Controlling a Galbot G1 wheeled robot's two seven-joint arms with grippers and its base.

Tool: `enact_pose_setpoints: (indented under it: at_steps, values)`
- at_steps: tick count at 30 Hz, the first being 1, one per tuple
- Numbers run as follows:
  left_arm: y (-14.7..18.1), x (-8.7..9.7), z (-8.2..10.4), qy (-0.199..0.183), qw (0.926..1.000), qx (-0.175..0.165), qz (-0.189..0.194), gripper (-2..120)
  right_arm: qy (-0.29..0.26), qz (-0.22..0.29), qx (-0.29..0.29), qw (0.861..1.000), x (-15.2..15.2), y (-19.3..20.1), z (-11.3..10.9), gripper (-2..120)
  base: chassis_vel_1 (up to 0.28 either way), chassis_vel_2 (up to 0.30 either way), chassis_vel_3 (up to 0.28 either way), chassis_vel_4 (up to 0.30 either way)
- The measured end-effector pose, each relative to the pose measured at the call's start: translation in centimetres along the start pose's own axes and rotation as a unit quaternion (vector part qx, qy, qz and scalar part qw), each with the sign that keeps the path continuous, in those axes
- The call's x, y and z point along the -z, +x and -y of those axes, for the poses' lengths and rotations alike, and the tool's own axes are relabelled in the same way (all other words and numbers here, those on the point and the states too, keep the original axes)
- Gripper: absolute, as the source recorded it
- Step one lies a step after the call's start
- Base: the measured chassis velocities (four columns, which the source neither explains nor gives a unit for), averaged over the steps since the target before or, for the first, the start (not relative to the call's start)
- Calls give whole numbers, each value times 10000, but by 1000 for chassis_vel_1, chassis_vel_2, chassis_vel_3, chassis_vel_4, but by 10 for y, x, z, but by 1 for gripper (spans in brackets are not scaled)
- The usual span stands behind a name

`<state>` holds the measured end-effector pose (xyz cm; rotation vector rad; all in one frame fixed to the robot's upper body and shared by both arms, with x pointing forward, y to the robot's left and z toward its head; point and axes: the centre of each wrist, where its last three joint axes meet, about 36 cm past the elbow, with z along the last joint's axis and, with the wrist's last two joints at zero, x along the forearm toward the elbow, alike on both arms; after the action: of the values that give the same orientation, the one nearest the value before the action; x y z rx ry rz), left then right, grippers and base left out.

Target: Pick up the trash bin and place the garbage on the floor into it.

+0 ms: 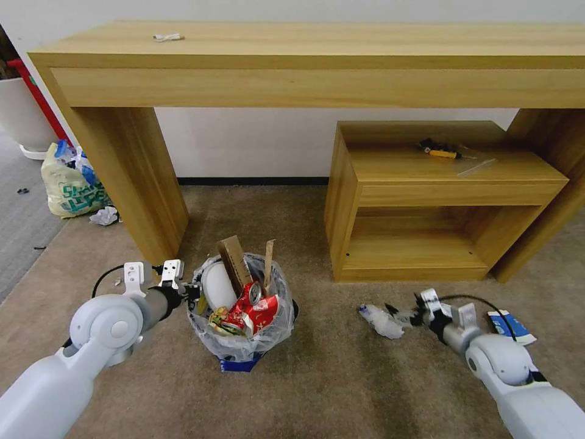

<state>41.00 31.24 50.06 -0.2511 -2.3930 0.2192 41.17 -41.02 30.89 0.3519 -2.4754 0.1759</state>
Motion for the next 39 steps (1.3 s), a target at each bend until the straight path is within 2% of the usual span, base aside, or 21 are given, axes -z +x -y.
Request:
enact_pose_setpoints:
  at_steps: [2,5,12,19,22,24,26,28,30,31,34,37,38,39]
  values:
    - [-2,-3,2,3,10000,-21,-35,0,-10,-140,-15,9999,-7,-26,6,100,0,0,0,0]
    - [-5,-5,3,-3,10000,-20,-61,0,-55,-299,25,9995,-9,-42,6,100,0,0,0,0]
    - [-9,-5,4,-14,10000,-32,-81,0,-244,-844,272,9958,-9,-71,-15,100,0,0,0,0]
    - [-10,-6,4,-12,9999,-39,-92,0,-138,-1145,121,9933,-19,-108,-25,99,0,0,0,0]
    - [-10,-7,3,-27,9999,-50,-87,0,-99,-1137,66,9934,-18,-116,-27,92,0,0,0,0]
    - [-11,-7,3,-28,9999,-57,-79,0,-56,-1125,20,9936,-15,-121,-27,81,0,0,0,0]
    - [-11,-7,3,-24,9999,-63,-79,0,-52,-1120,17,9937,-14,-121,-27,79,0,0,0,0]
    - [-12,-7,3,-19,9999,-74,-76,0,-40,-1098,16,9939,-10,-125,-28,66,0,0,0,0]
    - [-12,-7,4,-19,9999,-74,-75,0,-31,-1088,12,9941,-9,-126,-30,65,0,0,0,0]
    - [-12,-7,4,-21,9999,-78,-73,0,-1,-1037,0,9946,-8,-129,-33,56,0,0,0,0]
    - [-12,-7,4,-27,9999,-80,-70,0,8,-995,-6,9950,-6,-130,-35,50,0,0,0,0]
    - [-10,-5,3,-63,9999,-72,-61,0,50,-975,-7,9952,-8,-132,-42,34,0,0,0,0]
    - [-10,-5,3,-63,9999,-72,-61,0,50,-975,-7,9952,-8,-132,-42,34,0,0,0,0]
    - [-9,-5,3,-76,9999,-72,-59,0,102,-965,-15,9953,-10,-133,-45,28,0,0,0,0]
